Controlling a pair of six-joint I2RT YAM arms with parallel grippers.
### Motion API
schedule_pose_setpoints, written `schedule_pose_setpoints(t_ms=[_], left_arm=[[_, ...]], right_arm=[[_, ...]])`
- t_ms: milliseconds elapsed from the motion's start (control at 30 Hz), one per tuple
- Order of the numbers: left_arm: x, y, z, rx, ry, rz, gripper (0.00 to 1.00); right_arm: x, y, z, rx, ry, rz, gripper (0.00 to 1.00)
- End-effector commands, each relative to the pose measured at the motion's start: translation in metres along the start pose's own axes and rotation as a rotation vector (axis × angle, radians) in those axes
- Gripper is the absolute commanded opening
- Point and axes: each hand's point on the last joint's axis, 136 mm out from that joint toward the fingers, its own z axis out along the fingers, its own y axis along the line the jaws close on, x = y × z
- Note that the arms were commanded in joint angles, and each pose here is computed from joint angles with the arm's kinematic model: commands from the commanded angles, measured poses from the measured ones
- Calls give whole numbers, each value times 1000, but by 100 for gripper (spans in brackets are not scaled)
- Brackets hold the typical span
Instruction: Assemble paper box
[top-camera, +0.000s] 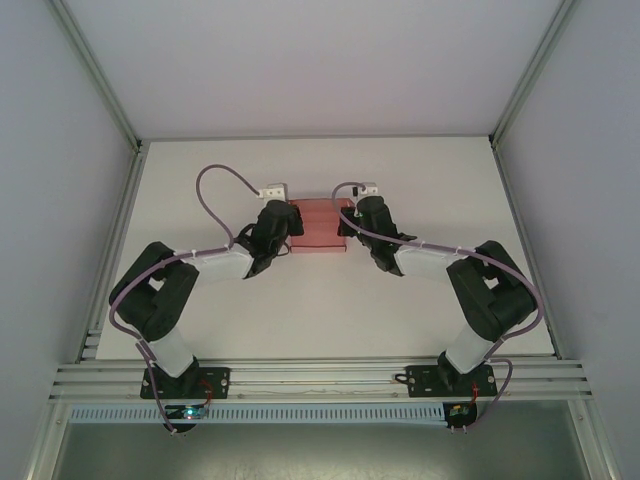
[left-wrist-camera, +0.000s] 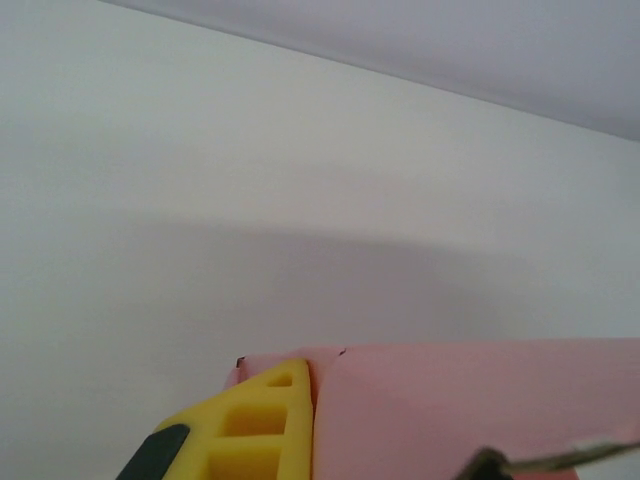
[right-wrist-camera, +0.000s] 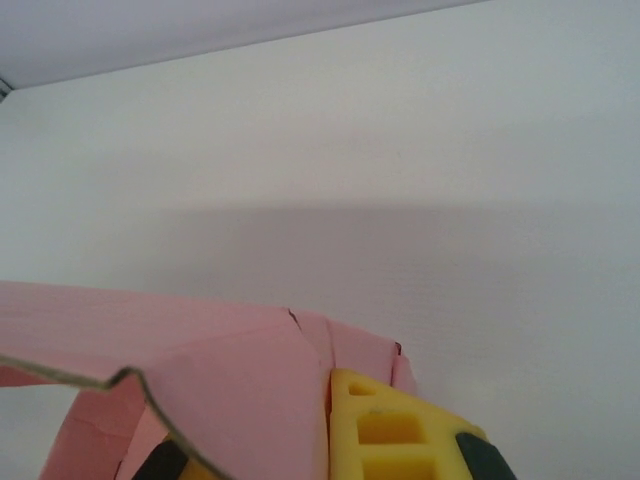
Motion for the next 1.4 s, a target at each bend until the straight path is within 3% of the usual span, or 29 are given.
schedule_pose_setpoints(t_ms=[0, 433, 600, 733, 867, 1067, 1133, 1167, 1267, 1367], left_arm=[[33, -13, -7, 68, 69, -11, 0], [87, 9, -22, 79, 118, 94, 0], [100, 11, -31, 126, 122, 110, 6], [109, 23, -35, 77, 151, 147, 10], [111, 22, -38, 97, 148, 152, 21], [104, 19, -45, 82, 182, 157, 26], [99, 20, -49, 60, 180, 161, 32], [94, 22, -52, 45, 172, 154, 41], [79, 24, -64, 12, 164, 153, 45], [67, 16, -80, 35, 190, 174, 64]], right_arm=[[33, 11, -3, -66, 73, 61, 0], [72, -16, -21, 53, 60, -72, 0], [82, -24, -23, 86, 63, -88, 0], [82, -31, -28, 117, 43, -89, 0], [82, -35, -31, 144, 40, -107, 0], [86, -38, -36, 179, 49, -141, 0], [87, -39, -38, 186, 48, -142, 0], [88, -39, -38, 184, 48, -145, 0], [90, -39, -39, 189, 51, -167, 0], [90, -40, -39, 203, 57, -175, 0]])
